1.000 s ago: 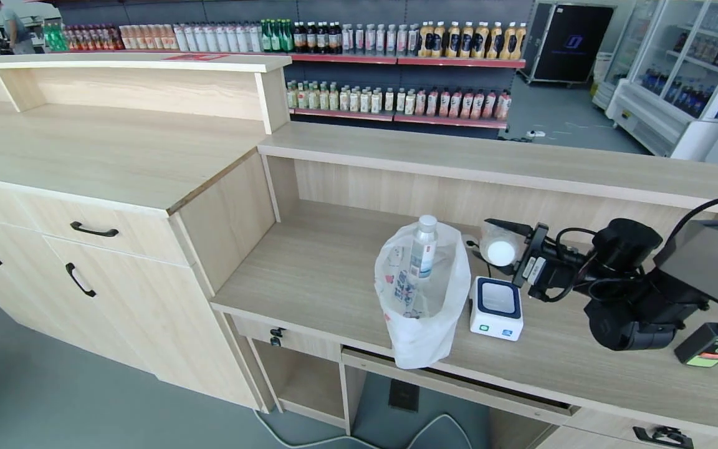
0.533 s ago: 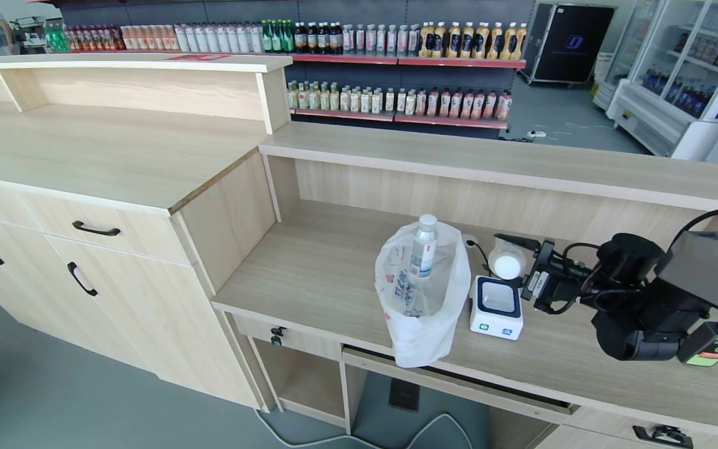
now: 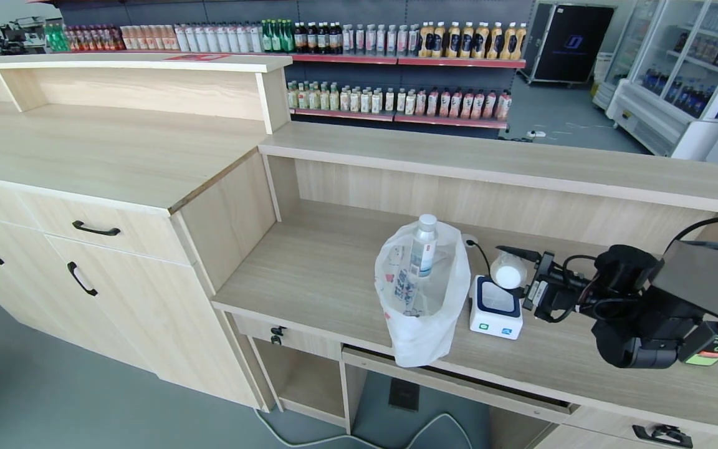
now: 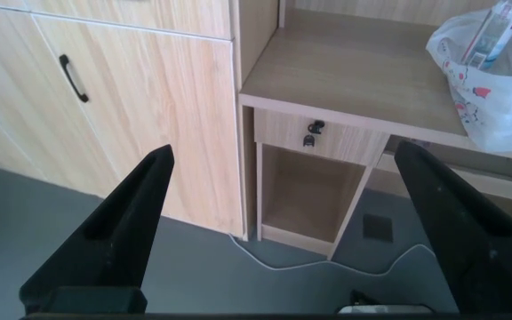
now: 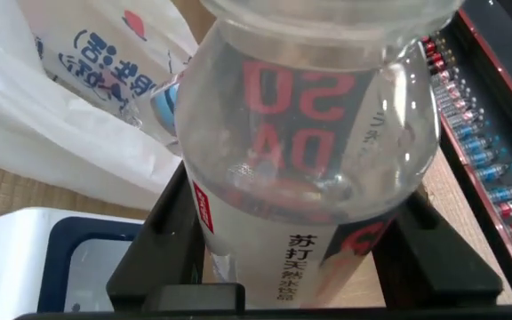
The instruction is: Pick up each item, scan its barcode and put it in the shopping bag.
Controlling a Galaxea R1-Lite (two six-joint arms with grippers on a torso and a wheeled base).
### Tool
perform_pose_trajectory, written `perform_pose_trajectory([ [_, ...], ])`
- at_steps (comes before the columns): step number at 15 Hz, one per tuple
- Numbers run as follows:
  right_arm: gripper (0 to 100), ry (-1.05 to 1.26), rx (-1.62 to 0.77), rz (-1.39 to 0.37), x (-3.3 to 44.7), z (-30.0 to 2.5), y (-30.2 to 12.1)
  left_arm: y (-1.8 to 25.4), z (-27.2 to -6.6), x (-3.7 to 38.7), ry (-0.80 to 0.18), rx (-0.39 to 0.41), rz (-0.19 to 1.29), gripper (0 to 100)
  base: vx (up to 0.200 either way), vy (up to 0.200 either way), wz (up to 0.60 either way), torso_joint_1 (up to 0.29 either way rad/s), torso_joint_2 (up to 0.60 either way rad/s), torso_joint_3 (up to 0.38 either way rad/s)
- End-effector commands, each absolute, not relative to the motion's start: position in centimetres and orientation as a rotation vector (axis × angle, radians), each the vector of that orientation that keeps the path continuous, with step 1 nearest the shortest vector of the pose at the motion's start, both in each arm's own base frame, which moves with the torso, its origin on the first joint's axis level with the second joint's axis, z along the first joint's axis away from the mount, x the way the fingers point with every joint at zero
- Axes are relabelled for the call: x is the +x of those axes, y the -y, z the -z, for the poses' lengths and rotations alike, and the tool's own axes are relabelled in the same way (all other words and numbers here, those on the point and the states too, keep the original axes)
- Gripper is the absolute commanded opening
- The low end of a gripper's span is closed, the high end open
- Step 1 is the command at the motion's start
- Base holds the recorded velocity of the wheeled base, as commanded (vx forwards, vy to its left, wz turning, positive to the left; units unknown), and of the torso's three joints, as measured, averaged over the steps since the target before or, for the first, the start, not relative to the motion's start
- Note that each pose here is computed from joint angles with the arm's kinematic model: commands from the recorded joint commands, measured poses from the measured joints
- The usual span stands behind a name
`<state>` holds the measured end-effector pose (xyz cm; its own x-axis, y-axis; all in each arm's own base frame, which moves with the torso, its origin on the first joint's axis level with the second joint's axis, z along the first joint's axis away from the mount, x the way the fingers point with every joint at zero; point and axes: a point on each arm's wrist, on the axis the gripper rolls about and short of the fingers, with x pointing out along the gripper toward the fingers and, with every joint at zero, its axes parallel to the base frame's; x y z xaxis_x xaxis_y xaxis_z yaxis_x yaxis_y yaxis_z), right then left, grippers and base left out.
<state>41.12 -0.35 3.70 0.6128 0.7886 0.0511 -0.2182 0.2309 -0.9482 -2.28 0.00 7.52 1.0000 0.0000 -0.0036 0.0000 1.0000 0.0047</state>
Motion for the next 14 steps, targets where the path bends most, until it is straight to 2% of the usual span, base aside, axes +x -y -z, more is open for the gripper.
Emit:
perform_pose_trajectory([
  [1,0,0.595,-1.126,-0.768,41.2,-2.9,0.2,0.0,-7.5,-2.3,-0.003,0.005,0.000,100,0.000,0.000,0.00,0.000,0.00,0.000],
  [14,0,0.614,-1.080,-0.805,43.0,-1.2,-1.6,0.0,-7.5,-2.3,-0.003,0.005,0.000,100,0.000,0.000,0.00,0.000,0.00,0.000],
])
